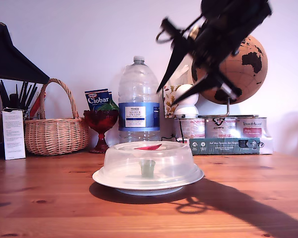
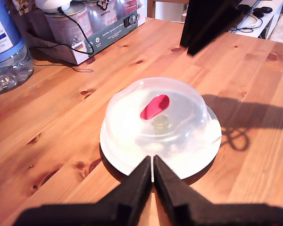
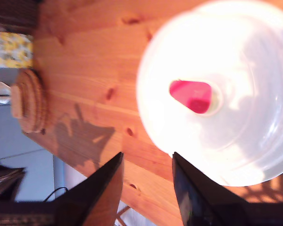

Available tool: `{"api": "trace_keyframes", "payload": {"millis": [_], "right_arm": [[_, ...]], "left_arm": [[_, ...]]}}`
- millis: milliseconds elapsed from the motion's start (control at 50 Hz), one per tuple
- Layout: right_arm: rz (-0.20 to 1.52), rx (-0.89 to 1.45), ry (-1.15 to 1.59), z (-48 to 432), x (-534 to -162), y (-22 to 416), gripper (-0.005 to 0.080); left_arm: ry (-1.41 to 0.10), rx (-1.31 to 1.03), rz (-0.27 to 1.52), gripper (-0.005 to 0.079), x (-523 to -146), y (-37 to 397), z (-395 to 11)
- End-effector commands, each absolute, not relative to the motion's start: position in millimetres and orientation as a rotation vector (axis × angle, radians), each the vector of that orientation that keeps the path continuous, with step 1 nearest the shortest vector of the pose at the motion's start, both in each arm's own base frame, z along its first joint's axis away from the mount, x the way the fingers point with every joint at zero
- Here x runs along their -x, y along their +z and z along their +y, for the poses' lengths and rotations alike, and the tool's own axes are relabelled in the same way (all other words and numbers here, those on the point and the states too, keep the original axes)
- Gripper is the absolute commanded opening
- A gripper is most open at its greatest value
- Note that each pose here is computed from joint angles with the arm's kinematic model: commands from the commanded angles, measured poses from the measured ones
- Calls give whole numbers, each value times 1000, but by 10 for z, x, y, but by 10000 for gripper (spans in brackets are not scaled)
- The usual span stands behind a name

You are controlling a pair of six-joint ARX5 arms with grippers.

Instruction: Lift the plastic dome with your right arm while removing the green coffee capsule from the plate using your left arm.

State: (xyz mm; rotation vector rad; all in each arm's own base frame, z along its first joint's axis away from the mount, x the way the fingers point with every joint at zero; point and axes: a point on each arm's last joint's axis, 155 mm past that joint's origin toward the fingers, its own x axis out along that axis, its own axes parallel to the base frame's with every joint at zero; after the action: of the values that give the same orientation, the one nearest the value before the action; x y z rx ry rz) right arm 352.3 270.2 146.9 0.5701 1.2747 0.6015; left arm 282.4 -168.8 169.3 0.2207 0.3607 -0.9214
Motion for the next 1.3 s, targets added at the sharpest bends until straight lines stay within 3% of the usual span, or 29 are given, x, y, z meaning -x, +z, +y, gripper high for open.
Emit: {"api": "trace_keyframes", "payload": {"millis": [0, 500, 920, 1280], "right_arm": [[1246, -581, 609, 2755, -3613, 1567, 295], [1261, -538, 487, 2766, -3737, 1282, 296], [1256, -499, 472, 2872, -3751, 1147, 296], [1244, -370, 499, 2747, -3798, 1076, 296]], "left_arm": [[-925, -237, 332, -19, -2871, 1785, -1708], [-962, -265, 321, -19, -2856, 1751, -1810], [-1038, -218, 375, -19, -3052, 1673, -1987], [-1099, -217, 411, -19, -3259, 1863, -2209]]}}
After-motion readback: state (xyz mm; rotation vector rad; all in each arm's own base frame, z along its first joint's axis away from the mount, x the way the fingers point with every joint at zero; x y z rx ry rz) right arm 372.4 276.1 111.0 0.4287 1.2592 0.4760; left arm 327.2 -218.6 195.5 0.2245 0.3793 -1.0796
